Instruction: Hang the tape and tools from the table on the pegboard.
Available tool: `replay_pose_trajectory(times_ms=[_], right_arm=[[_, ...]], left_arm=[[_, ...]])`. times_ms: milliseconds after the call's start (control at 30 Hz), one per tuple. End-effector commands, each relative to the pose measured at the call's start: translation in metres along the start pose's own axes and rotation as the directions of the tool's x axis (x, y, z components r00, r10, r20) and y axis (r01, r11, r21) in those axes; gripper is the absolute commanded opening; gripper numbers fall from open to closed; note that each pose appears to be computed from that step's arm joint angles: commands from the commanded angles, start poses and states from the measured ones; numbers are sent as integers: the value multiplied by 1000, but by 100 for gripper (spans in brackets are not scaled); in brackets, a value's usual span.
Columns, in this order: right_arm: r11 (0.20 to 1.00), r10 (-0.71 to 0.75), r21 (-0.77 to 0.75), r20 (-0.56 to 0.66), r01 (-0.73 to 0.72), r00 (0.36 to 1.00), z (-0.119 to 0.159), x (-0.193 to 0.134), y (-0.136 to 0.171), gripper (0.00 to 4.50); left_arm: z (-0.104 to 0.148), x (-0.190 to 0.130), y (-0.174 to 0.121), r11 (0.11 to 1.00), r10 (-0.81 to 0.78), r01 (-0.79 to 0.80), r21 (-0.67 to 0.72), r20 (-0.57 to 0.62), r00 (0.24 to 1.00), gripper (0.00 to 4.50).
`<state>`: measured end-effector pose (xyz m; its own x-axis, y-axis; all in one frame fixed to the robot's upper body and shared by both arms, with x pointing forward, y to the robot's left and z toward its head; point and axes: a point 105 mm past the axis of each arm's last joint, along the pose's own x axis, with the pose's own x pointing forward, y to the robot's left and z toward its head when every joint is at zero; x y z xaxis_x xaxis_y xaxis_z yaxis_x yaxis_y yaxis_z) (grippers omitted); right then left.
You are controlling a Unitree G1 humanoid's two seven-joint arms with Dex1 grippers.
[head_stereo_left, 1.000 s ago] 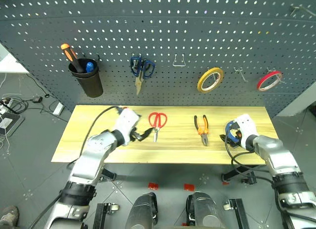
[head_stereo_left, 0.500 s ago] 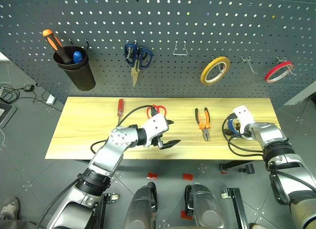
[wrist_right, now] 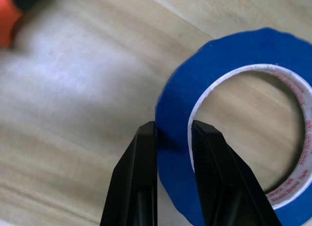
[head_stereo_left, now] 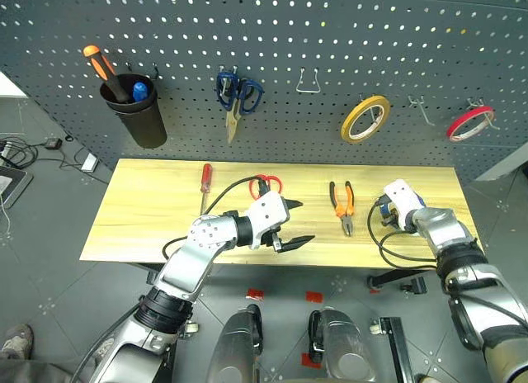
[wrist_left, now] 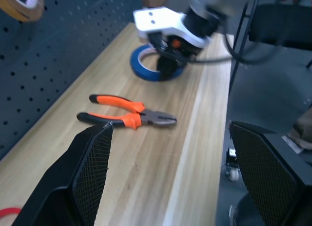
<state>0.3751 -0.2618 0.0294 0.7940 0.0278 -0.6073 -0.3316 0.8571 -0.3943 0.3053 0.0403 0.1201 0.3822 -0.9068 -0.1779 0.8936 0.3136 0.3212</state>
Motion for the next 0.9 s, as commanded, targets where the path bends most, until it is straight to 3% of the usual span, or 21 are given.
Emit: replay_pose_trajectory(times_ms=[33,200,333,533,900], right_arm=[[984,-137,-80,204,156,969,33,-47,-9,68],[946,-133,-211,437,246,889,52,-111,55,68],[897,-182,-212,623,388,761,86,-147,69,68],[894,-253,-94,699,438,669,120,-140,33,68],[929,-301,64,707,366,640,159,-93,-34,68]], left_arm=[[29,-3,13,997,71,-73,8,123,990,401],[54,-3,34,986,167,-164,-32,216,962,401],[73,-1,40,985,169,-168,-29,265,949,401],[93,6,54,980,197,-186,-63,327,924,401],[88,7,57,978,208,-203,-50,307,929,401]])
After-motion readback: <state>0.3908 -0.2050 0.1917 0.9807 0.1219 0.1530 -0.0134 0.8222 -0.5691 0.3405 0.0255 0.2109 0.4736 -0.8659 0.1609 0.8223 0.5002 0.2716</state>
